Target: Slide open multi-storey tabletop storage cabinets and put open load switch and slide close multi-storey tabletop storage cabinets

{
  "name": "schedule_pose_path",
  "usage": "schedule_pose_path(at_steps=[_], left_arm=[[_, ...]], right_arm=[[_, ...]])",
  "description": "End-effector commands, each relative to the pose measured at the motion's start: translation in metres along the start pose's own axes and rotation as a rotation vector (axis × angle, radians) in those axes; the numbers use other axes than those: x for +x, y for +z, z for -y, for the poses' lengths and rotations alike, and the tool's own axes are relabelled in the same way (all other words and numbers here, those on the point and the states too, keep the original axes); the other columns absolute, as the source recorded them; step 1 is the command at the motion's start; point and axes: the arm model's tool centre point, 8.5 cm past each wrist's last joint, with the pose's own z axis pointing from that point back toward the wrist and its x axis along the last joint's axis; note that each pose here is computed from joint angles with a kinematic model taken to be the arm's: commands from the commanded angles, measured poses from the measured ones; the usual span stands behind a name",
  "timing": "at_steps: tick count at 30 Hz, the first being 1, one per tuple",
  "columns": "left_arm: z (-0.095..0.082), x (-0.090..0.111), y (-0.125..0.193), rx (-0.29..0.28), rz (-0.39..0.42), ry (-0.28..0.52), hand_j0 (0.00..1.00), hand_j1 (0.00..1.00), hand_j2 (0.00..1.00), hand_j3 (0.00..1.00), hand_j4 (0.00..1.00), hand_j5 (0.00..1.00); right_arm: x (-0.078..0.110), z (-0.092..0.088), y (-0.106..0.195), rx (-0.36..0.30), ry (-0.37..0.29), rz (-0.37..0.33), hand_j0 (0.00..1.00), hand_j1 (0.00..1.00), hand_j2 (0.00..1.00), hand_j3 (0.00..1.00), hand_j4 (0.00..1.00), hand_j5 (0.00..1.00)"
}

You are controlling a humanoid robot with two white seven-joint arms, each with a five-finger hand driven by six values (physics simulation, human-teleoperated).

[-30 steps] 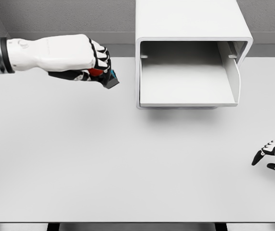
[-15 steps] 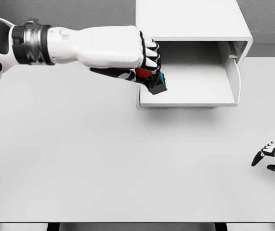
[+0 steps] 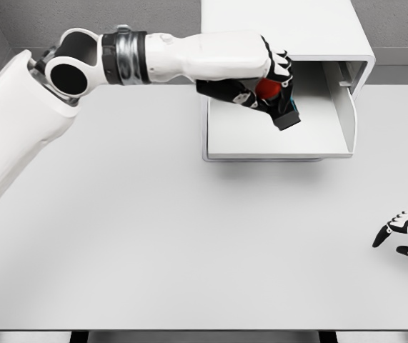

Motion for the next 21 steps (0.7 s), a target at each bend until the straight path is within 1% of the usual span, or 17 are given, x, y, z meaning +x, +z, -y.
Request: schedule_pose_path(at_steps=[1,2,4,6,7,8,10,11,13,14,16,18,21], left_arm=[[0.002,-0.008,0.001,0.009,-0.02,0.028,0.42,0.42,0.42,0.42,0.42,0.42],[0.004,-0.013,0.003,0.008,-0.034,0.035,0.43,0.43,0.43,0.43,0.43,0.43],[0.005,-0.014,0.003,-0.005,-0.046,0.023,0.43,0.43,0.43,0.43,0.43,0.43],[0.009,-0.024,0.008,-0.01,-0.077,0.04,0.47,0.47,0.47,0.47,0.47,0.47],[0.009,-0.025,0.009,-0.01,-0.081,0.041,0.48,0.48,0.48,0.48,0.48,0.48],[0.01,-0.026,0.009,-0.011,-0.085,0.044,0.53,0.53,0.53,0.53,0.53,0.53],[0.01,-0.026,0.009,-0.011,-0.085,0.044,0.57,0.57,0.57,0.57,0.57,0.57],[0.01,-0.026,0.009,-0.01,-0.083,0.044,0.69,0.69,0.69,0.69,0.69,0.69],[0.01,-0.025,0.006,-0.006,-0.077,0.048,0.81,0.81,0.81,0.81,0.81,0.81],[0.012,-0.029,0.008,-0.006,-0.088,0.056,0.87,0.87,0.87,0.87,0.87,0.87],[0.013,-0.031,0.007,-0.005,-0.091,0.064,0.95,0.95,0.95,0.95,0.95,0.95],[0.012,-0.029,0.004,-0.001,-0.083,0.063,0.98,0.98,0.98,0.98,0.98,0.98],[0.011,-0.027,-0.001,0.004,-0.072,0.064,0.98,0.98,0.98,0.98,0.98,0.98]], right_arm=[[0.0,0.0,0.0,-0.004,-0.006,0.001,0.57,0.57,0.57,0.57,0.57,0.57],[0.0,0.0,0.0,-0.004,-0.006,0.001,0.57,0.57,0.57,0.57,0.57,0.57],[0.0,0.0,0.0,-0.003,-0.007,0.001,0.57,0.57,0.57,0.57,0.57,0.57],[0.0,0.0,0.0,-0.002,-0.006,0.0,0.57,0.57,0.57,0.57,0.57,0.57],[0.0,0.0,0.0,-0.002,-0.006,0.0,0.57,0.57,0.57,0.57,0.57,0.57],[0.0,0.0,0.0,-0.002,-0.006,0.0,0.57,0.57,0.57,0.57,0.57,0.57],[0.0,0.0,0.0,-0.002,-0.006,0.0,0.58,0.58,0.58,0.58,0.58,0.58],[0.0,0.0,0.0,-0.002,-0.006,0.0,0.58,0.58,0.58,0.58,0.58,0.58],[0.0,0.0,0.0,-0.002,-0.006,0.0,0.58,0.58,0.58,0.58,0.58,0.58],[0.0,0.0,0.0,-0.002,-0.006,0.0,0.58,0.58,0.58,0.58,0.58,0.58],[0.0,0.0,0.0,-0.002,-0.006,0.0,0.58,0.58,0.58,0.58,0.58,0.58],[0.0,0.0,0.0,-0.002,-0.006,0.0,0.58,0.58,0.58,0.58,0.58,0.58],[0.0,-0.001,0.0,0.0,-0.006,0.0,0.58,0.58,0.58,0.58,0.58,0.58]])
